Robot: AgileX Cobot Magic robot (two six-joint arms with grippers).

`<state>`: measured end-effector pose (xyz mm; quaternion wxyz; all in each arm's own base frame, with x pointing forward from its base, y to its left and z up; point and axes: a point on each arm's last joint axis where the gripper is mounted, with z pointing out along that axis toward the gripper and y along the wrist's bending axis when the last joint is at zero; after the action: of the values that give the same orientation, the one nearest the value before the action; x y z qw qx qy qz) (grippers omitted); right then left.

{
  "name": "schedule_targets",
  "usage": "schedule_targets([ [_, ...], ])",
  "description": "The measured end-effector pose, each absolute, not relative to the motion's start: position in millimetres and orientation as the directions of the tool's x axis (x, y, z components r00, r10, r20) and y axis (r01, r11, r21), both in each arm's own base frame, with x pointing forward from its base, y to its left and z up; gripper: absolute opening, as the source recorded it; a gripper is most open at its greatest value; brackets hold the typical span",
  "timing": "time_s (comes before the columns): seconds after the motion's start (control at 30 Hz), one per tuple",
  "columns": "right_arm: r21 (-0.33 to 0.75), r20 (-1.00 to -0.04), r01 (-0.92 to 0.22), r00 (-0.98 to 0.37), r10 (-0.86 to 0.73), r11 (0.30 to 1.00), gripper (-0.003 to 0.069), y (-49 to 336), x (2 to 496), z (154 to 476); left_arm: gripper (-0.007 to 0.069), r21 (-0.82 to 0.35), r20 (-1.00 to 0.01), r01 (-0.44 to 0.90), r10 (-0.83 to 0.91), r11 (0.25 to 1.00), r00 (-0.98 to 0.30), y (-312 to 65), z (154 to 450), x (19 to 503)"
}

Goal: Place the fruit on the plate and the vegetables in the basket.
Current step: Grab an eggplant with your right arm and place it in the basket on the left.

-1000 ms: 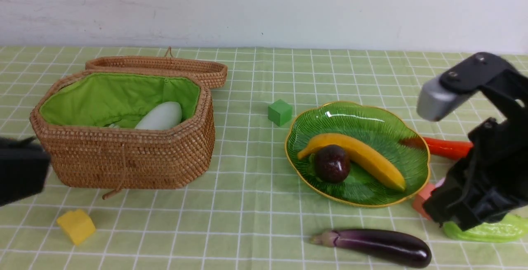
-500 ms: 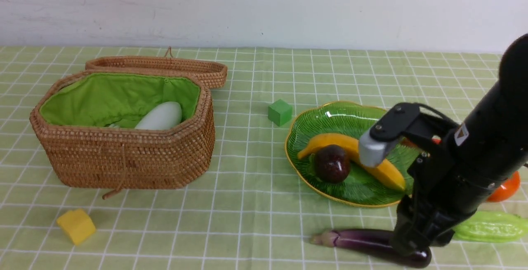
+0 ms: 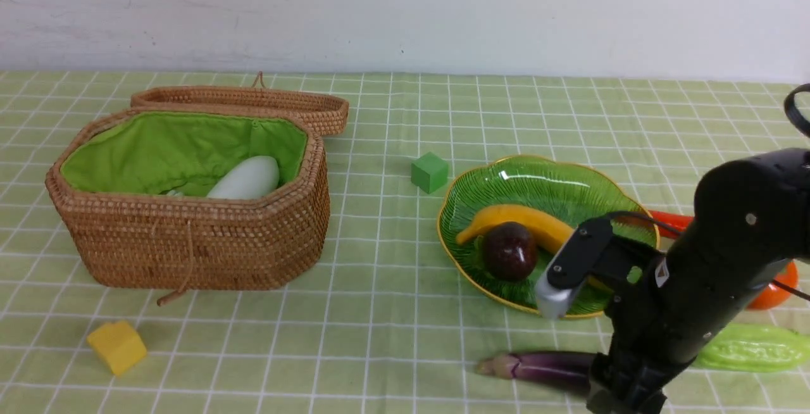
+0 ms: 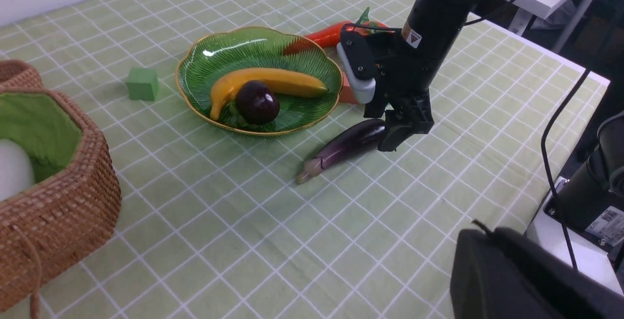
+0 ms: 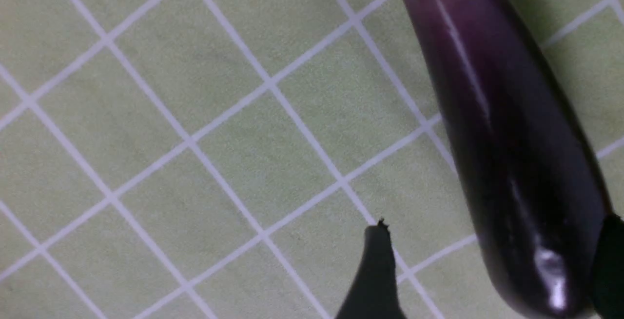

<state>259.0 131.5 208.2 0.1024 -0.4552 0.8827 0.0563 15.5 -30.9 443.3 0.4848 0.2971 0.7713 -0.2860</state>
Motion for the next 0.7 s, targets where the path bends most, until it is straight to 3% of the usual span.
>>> schedule_targets([
  [0.23, -0.046, -0.219, -0.87, -0.47, -0.855, 0.49, 0.0548, 133, 269, 194, -0.0013, -0.153, -0.917, 0.735, 0.182, 0.66, -0.354, -31, 443, 16],
  [0.47, 0.001, -0.18, -0.874, -0.478, -0.86, 0.485, 0.0548, 137, 273, 171, -0.0013, -0.153, -0.903, 0.734, 0.208, 0.661, -0.375, -30, 440, 15],
  [0.7, -0.018, -0.163, -0.882, -0.462, -0.872, 0.47, 0.0548, 136, 275, 165, -0.0013, -0.152, -0.886, 0.733, 0.238, 0.663, -0.398, -29, 436, 13],
])
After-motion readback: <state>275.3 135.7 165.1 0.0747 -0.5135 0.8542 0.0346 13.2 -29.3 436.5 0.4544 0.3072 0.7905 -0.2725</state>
